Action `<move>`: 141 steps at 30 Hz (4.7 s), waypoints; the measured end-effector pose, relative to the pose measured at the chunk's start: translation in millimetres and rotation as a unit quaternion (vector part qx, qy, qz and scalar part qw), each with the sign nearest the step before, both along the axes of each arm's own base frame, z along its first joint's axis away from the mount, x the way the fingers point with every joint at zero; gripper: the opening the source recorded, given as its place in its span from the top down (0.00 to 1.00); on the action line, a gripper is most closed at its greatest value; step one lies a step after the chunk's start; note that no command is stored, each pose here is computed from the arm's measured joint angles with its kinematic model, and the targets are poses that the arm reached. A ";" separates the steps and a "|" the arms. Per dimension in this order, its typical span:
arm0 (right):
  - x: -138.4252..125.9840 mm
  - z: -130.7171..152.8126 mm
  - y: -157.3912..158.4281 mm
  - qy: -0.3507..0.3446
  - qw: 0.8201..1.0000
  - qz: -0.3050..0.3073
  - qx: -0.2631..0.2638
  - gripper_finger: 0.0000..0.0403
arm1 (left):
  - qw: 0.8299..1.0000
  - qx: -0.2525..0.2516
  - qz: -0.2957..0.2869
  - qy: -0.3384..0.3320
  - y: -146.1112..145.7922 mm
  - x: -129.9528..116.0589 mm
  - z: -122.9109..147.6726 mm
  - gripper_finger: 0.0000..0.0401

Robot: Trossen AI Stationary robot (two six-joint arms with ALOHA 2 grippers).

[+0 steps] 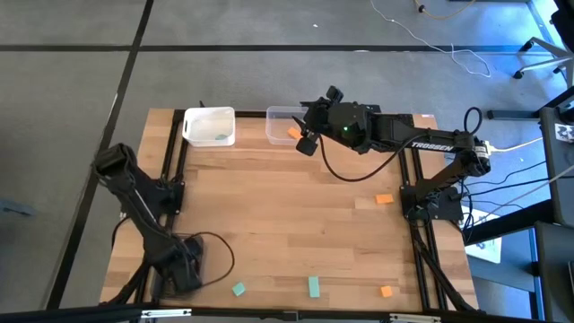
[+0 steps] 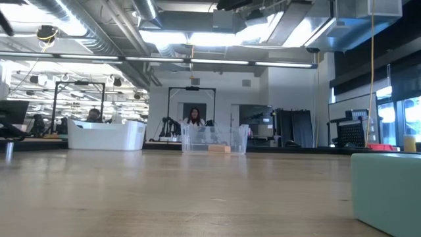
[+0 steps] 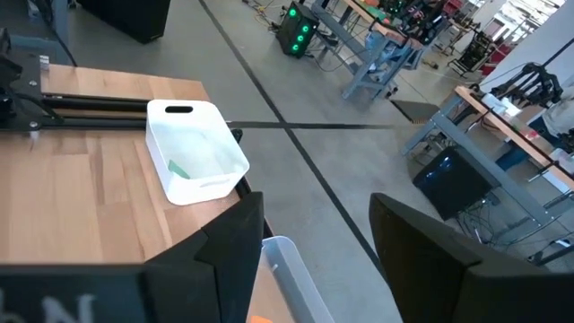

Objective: Sort & place blocks by color
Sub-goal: Put the brown block into the black bin, then put the left blue block into the white bin

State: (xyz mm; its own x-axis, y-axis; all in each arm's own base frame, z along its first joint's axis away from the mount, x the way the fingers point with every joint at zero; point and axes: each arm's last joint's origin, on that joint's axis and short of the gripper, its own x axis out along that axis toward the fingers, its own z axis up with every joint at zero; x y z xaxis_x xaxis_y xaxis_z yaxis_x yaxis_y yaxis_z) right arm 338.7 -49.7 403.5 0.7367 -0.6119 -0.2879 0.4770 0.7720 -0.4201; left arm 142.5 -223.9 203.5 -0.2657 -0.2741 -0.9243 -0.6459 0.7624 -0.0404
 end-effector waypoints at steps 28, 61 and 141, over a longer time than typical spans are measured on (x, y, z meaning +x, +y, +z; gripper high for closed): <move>-0.3 -0.7 0.0 -0.011 1.000 -0.007 0.018 0.49 | 1.000 0.020 -0.003 0.018 -7.9 5.0 -19.5 0.63; -37.2 -44.4 38.6 0.257 0.914 0.177 0.259 0.49 | 0.919 0.059 0.096 -0.379 81.5 -20.8 95.0 0.63; -46.1 -48.0 94.3 0.303 0.891 0.228 0.248 0.49 | 0.878 0.069 -0.100 -0.462 -51.5 69.1 -49.2 0.63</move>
State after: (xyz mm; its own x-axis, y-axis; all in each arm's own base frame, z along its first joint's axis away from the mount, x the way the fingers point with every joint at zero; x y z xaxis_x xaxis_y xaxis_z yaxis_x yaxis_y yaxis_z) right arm 292.6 44.5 355.5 0.4934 0.0246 -0.8694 -0.1333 0.9899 -0.0476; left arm 211.6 -275.4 154.4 0.5859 -0.1757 -0.7911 -0.2376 0.8961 -0.3750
